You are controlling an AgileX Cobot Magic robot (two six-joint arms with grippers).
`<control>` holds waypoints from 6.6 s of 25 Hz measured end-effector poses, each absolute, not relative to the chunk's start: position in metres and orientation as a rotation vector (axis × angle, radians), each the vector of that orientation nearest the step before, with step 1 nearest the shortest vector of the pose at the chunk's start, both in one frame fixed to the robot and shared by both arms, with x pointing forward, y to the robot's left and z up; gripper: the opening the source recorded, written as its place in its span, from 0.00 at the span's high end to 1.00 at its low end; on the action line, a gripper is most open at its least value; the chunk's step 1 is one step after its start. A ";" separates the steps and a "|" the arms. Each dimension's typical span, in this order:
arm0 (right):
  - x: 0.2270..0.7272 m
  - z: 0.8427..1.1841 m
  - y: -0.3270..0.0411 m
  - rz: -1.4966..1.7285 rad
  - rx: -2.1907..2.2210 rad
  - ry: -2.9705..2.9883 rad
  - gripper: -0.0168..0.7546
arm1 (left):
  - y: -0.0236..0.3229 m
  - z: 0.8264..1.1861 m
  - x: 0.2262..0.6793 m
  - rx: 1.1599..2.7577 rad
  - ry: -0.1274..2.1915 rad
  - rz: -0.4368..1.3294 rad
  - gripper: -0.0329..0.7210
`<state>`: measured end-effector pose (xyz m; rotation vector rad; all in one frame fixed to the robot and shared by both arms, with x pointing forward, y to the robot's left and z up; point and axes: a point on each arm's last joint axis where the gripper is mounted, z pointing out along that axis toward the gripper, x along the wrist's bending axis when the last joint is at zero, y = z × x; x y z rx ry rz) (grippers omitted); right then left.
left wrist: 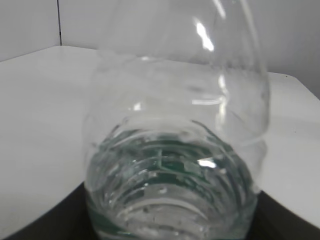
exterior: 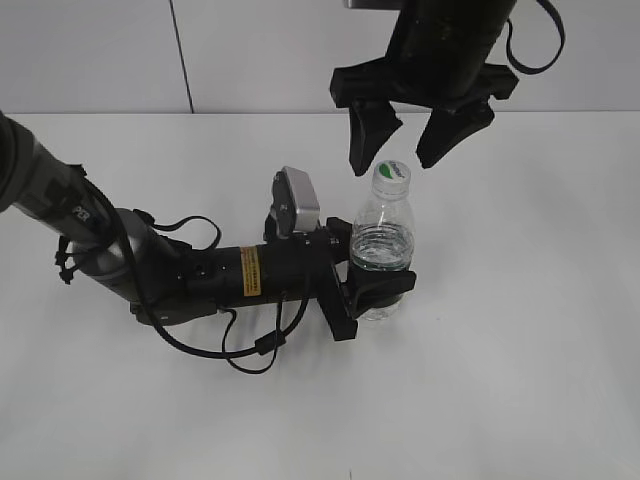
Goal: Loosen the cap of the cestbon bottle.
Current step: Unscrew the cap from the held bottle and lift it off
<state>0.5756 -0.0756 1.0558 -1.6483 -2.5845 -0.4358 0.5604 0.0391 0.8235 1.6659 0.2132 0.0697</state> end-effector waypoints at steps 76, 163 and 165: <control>0.577 1.045 -0.073 -0.341 1.194 -3.057 0.59 | 0.039 0.823 0.560 1.676 0.193 0.064 0.42; 0.564 1.064 -0.064 -0.444 -1.662 -2.606 0.24 | 0.039 0.823 0.558 1.676 0.175 0.047 0.42; 0.565 1.064 -0.065 -0.437 -1.665 -2.619 0.24 | 0.039 0.823 0.558 1.676 0.175 0.047 0.42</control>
